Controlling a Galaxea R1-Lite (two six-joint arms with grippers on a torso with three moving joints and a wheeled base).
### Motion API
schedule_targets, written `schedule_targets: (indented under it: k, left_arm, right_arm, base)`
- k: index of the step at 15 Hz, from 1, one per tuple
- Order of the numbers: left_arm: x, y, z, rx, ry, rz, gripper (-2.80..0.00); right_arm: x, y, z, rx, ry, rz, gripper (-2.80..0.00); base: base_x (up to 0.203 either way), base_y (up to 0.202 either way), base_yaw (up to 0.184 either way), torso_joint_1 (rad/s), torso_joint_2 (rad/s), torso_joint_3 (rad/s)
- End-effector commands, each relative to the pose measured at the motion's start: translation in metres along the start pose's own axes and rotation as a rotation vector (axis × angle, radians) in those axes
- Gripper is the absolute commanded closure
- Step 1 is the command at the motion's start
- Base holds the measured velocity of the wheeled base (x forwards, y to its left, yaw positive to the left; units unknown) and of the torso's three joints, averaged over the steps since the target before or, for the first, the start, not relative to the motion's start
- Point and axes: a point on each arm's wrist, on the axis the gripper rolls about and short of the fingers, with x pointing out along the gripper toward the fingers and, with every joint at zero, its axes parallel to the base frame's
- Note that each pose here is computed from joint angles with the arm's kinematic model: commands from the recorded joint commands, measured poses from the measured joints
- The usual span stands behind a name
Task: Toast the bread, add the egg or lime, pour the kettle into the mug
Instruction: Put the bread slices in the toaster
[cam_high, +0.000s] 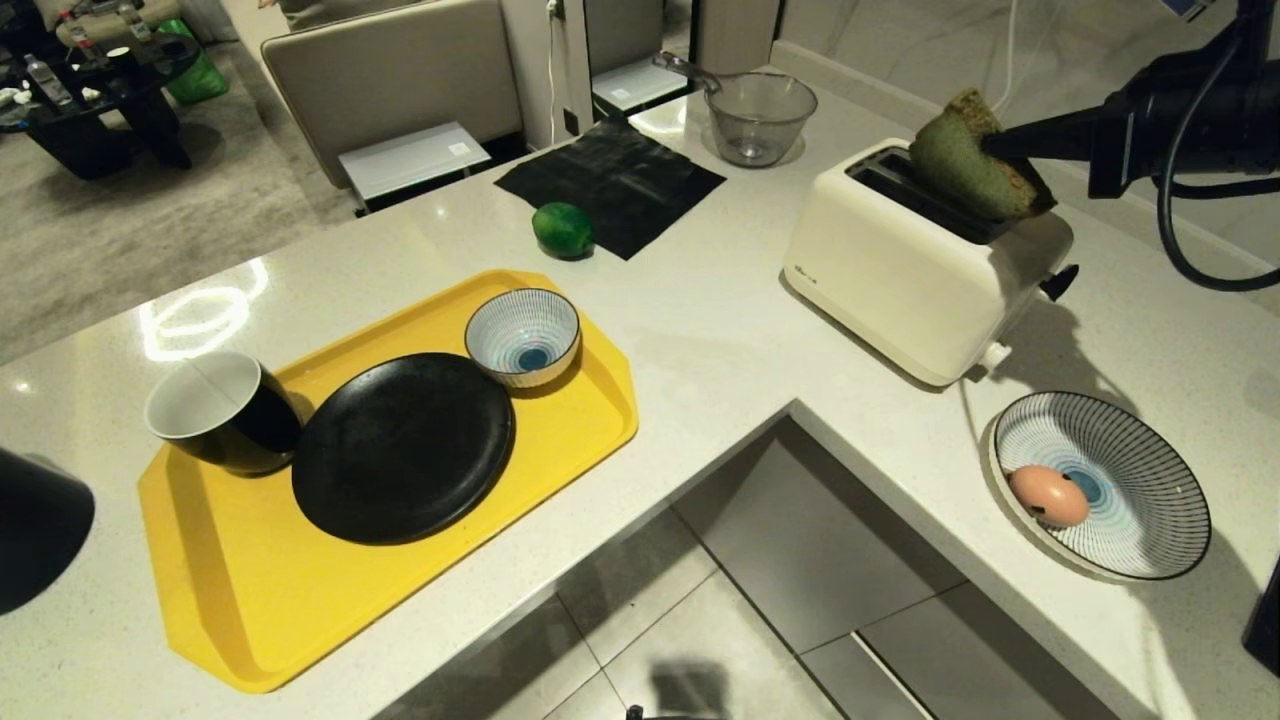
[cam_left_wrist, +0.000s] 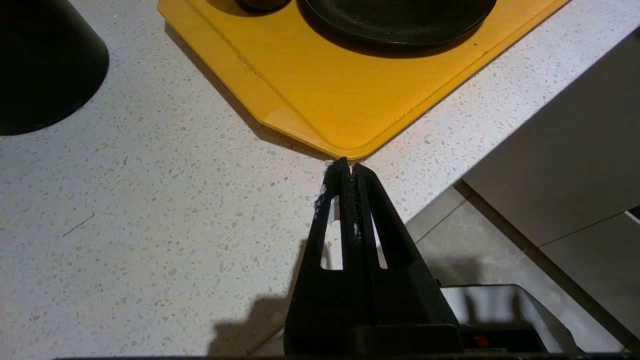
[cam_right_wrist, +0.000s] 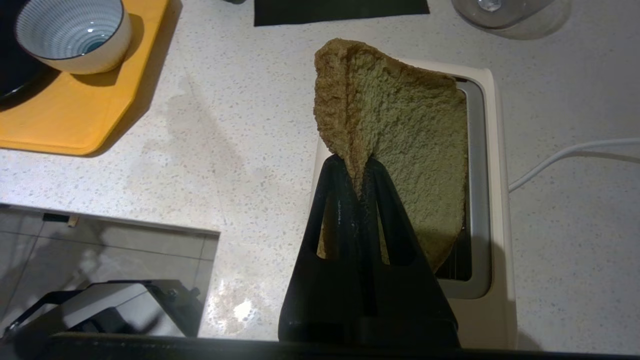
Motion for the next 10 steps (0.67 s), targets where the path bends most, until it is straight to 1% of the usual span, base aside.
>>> schedule_targets:
  k: [1, 3, 6, 9, 10]
  left_arm:
    - [0.0, 0.0, 0.0, 0.0, 0.001, 0.0, 0.0]
    - [0.0, 0.0, 0.0, 0.0, 0.001, 0.0, 0.0]
    - [0.0, 0.0, 0.0, 0.0, 0.0, 0.0, 0.0]
    - [0.0, 0.0, 0.0, 0.0, 0.0, 0.0, 0.0]
    - [0.0, 0.0, 0.0, 0.0, 0.001, 0.0, 0.0]
  right_arm:
    - [0.006, -0.007, -0.007, 0.003, 0.006, -0.009, 0.0]
    - [0.008, -0.011, -0.011, 0.008, 0.013, -0.019, 0.0]
    - [0.012, -0.021, -0.018, 0.008, 0.019, -0.064, 0.0]
    - [0.011, -0.025, -0.019, 0.046, 0.018, -0.078, 0.0]
    - [0.011, -0.025, -0.019, 0.046, 0.016, -0.089, 0.0]
  base:
    - [0.0, 0.0, 0.0, 0.0, 0.0, 0.0]
    - [0.0, 0.0, 0.0, 0.0, 0.0, 0.0]
    - [0.0, 0.0, 0.0, 0.0, 0.0, 0.0]
    - [0.0, 0.0, 0.0, 0.0, 0.0, 0.0]
    - [0.0, 0.0, 0.0, 0.0, 0.0, 0.0]
